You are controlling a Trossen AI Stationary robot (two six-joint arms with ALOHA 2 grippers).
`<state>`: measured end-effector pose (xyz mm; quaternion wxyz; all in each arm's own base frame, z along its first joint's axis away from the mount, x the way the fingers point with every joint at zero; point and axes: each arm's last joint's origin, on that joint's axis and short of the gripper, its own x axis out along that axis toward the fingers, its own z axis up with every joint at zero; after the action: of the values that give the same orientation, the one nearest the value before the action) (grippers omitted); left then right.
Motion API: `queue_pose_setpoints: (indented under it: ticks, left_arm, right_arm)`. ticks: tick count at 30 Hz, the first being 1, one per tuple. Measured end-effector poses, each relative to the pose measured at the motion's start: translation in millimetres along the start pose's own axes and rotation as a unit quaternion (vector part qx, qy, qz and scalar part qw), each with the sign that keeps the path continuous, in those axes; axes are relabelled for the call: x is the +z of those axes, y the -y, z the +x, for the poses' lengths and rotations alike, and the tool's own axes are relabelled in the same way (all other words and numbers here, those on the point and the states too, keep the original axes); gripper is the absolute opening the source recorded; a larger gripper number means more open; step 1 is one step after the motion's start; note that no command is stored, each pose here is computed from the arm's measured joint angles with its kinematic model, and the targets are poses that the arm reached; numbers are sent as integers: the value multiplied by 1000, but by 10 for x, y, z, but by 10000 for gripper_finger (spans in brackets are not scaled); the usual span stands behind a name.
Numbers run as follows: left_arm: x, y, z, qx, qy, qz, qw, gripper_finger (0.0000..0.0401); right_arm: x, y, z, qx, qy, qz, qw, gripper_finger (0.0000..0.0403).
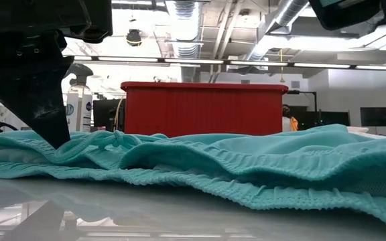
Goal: Fold Laundry from Bin
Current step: Fold the light blue shorts
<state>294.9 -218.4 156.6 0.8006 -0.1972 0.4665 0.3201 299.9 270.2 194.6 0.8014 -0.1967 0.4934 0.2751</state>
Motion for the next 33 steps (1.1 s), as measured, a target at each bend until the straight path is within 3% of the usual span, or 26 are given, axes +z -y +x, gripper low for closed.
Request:
queue_pose_setpoints:
  ticks: [16, 20, 26, 33]
  left_arm:
    - [-7, 2, -2, -1, -7, -8, 1000, 0]
    - [-6, 2, -2, -1, -5, -8, 1000, 0]
    - [-6, 1, -2, -1, -4, -8, 1000, 0]
    - [-8, 1, -2, -1, -8, -8, 1000, 0]
  right_arm:
    - [-178, 25, 146, -11, -21, 15, 1000, 162]
    - [-186, 26, 150, -13, -22, 20, 999, 124]
    - [-186, 26, 150, -13, -22, 30, 999, 22]
    - [-128, -54, 97, -11, -15, 45, 999, 15]
